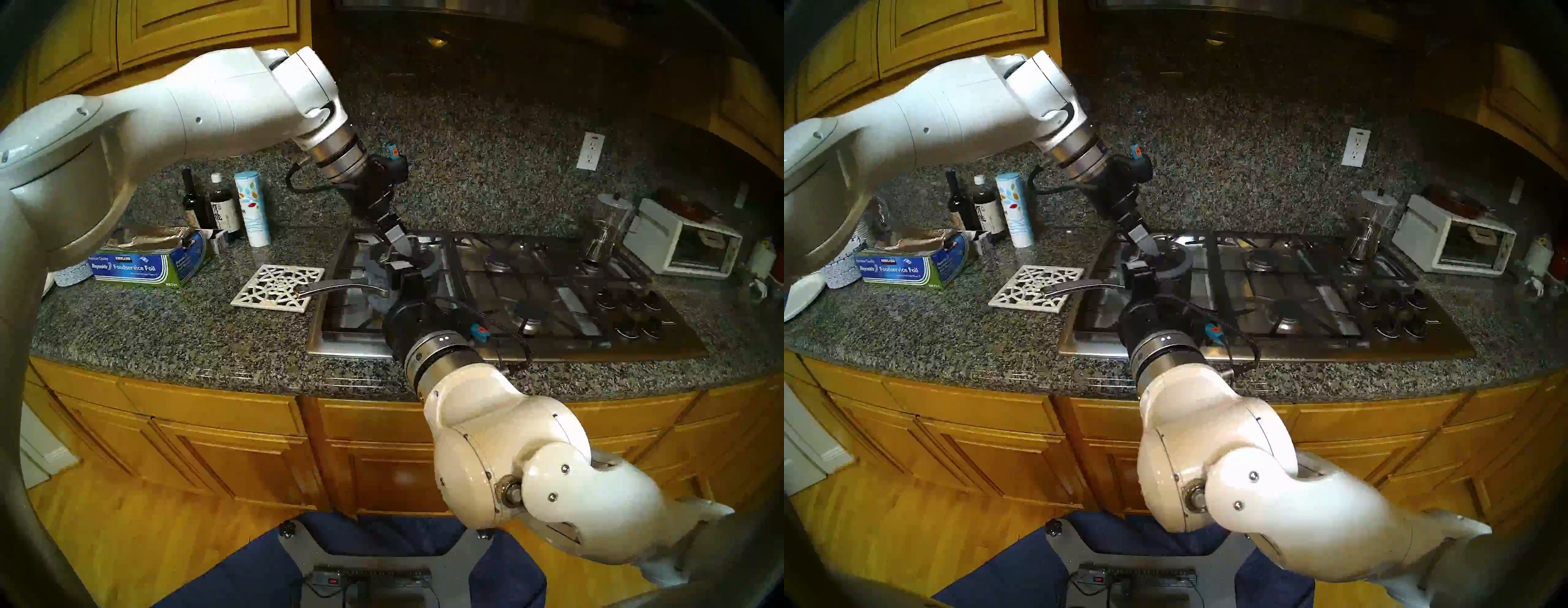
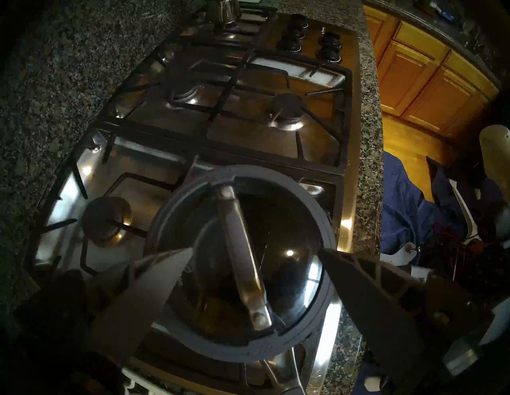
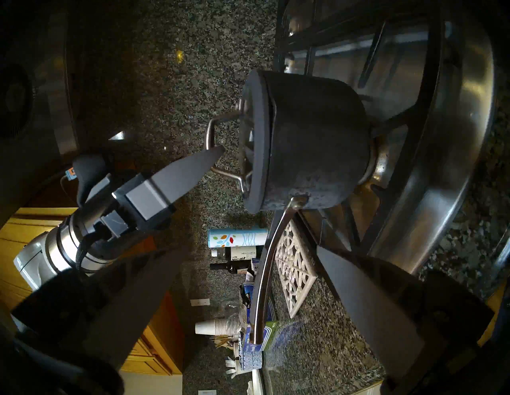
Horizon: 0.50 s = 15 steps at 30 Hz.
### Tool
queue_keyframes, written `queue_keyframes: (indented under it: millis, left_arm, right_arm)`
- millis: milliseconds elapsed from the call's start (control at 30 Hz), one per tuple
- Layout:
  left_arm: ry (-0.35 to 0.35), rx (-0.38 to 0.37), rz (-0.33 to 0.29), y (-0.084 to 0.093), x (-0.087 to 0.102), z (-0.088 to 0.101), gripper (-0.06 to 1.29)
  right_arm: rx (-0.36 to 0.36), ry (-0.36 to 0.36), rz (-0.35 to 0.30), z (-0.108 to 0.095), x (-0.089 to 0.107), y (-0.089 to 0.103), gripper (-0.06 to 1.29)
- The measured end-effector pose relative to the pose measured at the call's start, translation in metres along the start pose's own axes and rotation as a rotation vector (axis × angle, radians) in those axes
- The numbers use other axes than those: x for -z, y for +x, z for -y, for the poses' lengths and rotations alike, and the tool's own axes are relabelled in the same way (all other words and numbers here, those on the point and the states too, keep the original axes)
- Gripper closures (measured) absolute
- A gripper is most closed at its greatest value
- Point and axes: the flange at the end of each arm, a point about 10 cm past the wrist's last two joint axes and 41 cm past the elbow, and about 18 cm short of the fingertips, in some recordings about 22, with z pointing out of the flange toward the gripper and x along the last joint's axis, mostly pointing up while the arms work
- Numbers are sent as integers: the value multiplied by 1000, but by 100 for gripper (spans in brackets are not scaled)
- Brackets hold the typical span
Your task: Pick up the pot, put it on the stove, take off the pot lid
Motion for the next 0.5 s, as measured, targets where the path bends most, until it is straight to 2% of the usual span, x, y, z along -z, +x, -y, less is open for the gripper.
queue_keyframes:
  millis: [500]
  left_arm:
    - [-9, -15, 26, 2, -14, 11, 0]
  right_arm:
    - [0, 0, 0, 0, 0, 0, 1]
